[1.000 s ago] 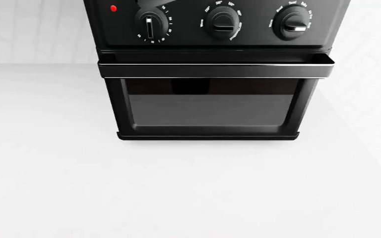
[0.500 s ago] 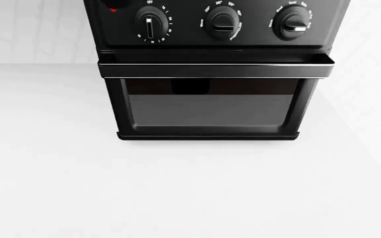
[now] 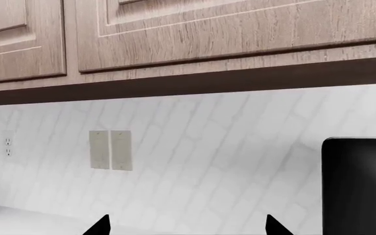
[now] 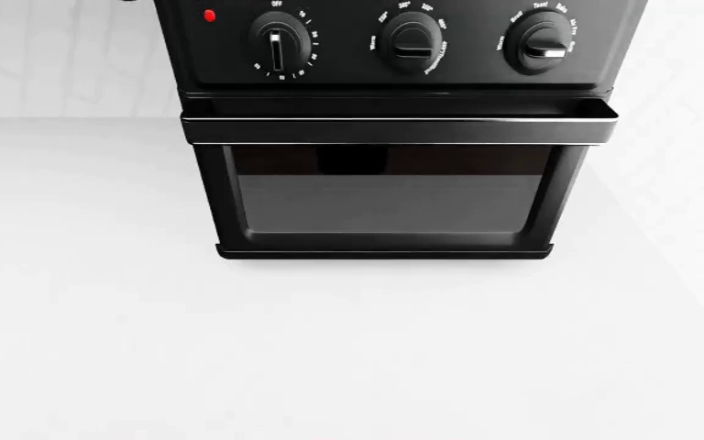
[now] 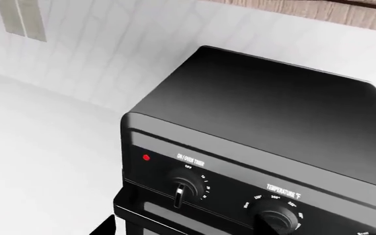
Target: Turn on the toaster oven by setting the timer.
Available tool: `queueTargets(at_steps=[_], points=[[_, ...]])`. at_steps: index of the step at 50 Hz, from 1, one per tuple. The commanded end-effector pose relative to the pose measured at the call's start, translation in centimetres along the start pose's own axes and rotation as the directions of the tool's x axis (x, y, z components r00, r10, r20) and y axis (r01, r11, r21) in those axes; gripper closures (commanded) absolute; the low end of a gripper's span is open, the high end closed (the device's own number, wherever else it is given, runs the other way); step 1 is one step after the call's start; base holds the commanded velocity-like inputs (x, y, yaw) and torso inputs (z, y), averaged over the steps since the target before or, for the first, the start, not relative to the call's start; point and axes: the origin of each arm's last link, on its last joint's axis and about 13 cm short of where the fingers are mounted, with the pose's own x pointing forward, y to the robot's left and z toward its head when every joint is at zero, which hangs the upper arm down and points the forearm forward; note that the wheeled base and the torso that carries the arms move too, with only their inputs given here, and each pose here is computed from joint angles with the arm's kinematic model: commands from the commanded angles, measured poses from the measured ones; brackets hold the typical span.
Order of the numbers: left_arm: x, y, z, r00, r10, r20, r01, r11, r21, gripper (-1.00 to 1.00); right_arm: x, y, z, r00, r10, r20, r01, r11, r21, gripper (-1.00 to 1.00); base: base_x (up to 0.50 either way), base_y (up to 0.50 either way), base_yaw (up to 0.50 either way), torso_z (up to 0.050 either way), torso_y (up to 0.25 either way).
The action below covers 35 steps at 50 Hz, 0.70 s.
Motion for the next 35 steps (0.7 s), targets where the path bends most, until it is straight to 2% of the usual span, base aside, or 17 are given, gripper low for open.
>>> queueTargets(at_steps=[1, 14, 20, 30, 35], points=[[0.0, 0.0, -0.1, 1.000, 0.000, -0.001, 0.000, 1.000, -0.003, -1.00, 0.3, 1.0, 0.2, 1.000, -0.019, -0.017, 0.020, 0.999, 0.035, -1.00, 0.00, 0.00, 0.00, 0.000, 0.000], [0.1, 0.0, -0.1, 1.000, -0.001, -0.002, 0.001, 1.000, -0.006, -1.00, 0.9, 1.6, 0.6, 0.999, -0.040, -0.036, 0.043, 0.995, 0.088, -1.00, 0.00, 0.00, 0.00, 0.000, 0.000], [0.1, 0.0, -0.1, 1.000, 0.001, -0.002, -0.001, 1.000, -0.006, -1.00, 1.1, 2.1, 0.4, 0.999, -0.038, -0.028, 0.038, 0.999, 0.020, -1.00, 0.00, 0.00, 0.00, 0.000, 0.000], [-0.2, 0.1, -0.2, 1.000, 0.001, -0.004, -0.001, 1.000, -0.008, -1.00, 2.0, 3.0, -0.3, 0.994, -0.022, -0.110, 0.025, 0.999, 0.028, -1.00, 0.00, 0.00, 0.00, 0.000, 0.000], [-0.3, 0.2, -0.2, 1.000, 0.003, -0.004, -0.004, 1.000, -0.007, -1.00, 2.3, 3.3, -0.5, 0.994, -0.028, -0.108, 0.032, 0.999, 0.027, -1.00, 0.00, 0.00, 0.00, 0.000, 0.000]])
